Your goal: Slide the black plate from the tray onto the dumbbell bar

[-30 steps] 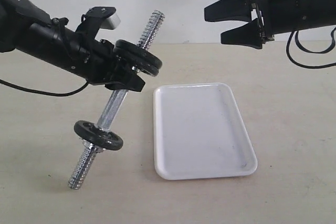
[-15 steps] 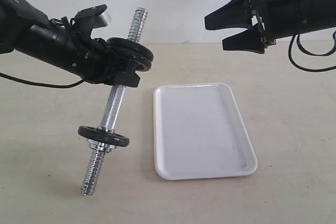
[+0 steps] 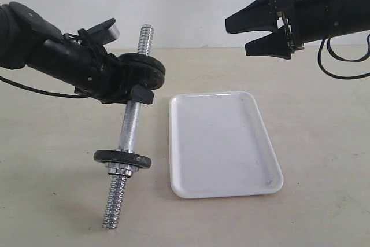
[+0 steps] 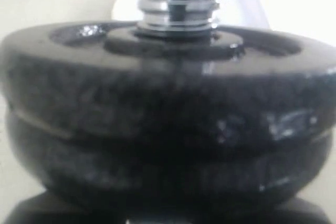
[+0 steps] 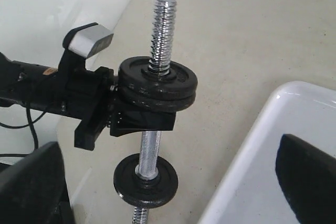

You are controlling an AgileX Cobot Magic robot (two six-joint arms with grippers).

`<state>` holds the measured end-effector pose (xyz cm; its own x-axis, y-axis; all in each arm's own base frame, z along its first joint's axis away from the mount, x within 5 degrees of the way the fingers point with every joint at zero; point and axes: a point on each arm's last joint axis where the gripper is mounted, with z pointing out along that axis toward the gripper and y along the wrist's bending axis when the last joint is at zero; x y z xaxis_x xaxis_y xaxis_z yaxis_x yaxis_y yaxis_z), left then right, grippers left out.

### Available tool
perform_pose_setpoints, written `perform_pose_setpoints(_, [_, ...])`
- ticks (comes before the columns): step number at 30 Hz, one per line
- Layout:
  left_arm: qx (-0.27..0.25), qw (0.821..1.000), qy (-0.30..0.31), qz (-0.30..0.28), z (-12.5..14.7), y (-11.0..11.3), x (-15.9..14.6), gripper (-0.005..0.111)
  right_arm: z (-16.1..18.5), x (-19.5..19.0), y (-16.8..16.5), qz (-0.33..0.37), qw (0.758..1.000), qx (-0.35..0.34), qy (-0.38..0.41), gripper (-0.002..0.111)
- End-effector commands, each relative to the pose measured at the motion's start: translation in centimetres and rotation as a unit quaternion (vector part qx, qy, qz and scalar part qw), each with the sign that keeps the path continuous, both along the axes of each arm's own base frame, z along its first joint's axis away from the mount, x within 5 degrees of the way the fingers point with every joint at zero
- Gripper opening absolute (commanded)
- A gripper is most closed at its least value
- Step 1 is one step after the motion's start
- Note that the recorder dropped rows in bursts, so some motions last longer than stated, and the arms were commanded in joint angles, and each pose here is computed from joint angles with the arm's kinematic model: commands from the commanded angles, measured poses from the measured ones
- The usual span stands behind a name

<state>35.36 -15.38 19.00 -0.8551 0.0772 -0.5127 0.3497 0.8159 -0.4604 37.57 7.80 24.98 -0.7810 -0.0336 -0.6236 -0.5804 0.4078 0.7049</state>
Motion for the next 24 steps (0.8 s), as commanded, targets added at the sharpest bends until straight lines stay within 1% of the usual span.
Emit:
perform_pose_setpoints(1, [-0.065,0.996,-0.026,0.047,3.4,-0.3,0.7,0.004,0.8,-0.2,-0.2,0.003,1.0,0.0,-0.01,0.102])
perform_pose_setpoints(7, [-0.059,0.997,-0.016,0.051,2.4,-0.4,1.0,0.004,0.8,-0.2,-0.2,0.003,1.0,0.0,-0.01,0.102])
perform_pose_setpoints(13, [-0.056,0.997,0.005,0.059,0.6,-0.5,1.4,0.004,0.8,-0.2,-0.2,0.003,1.0,0.0,-0.01,0.102])
perform_pose_setpoints(24, [-0.051,0.996,0.008,0.075,-0.4,-0.4,1.9,0.004,0.8,-0.2,-0.2,0.003,1.0,0.0,-0.01,0.102])
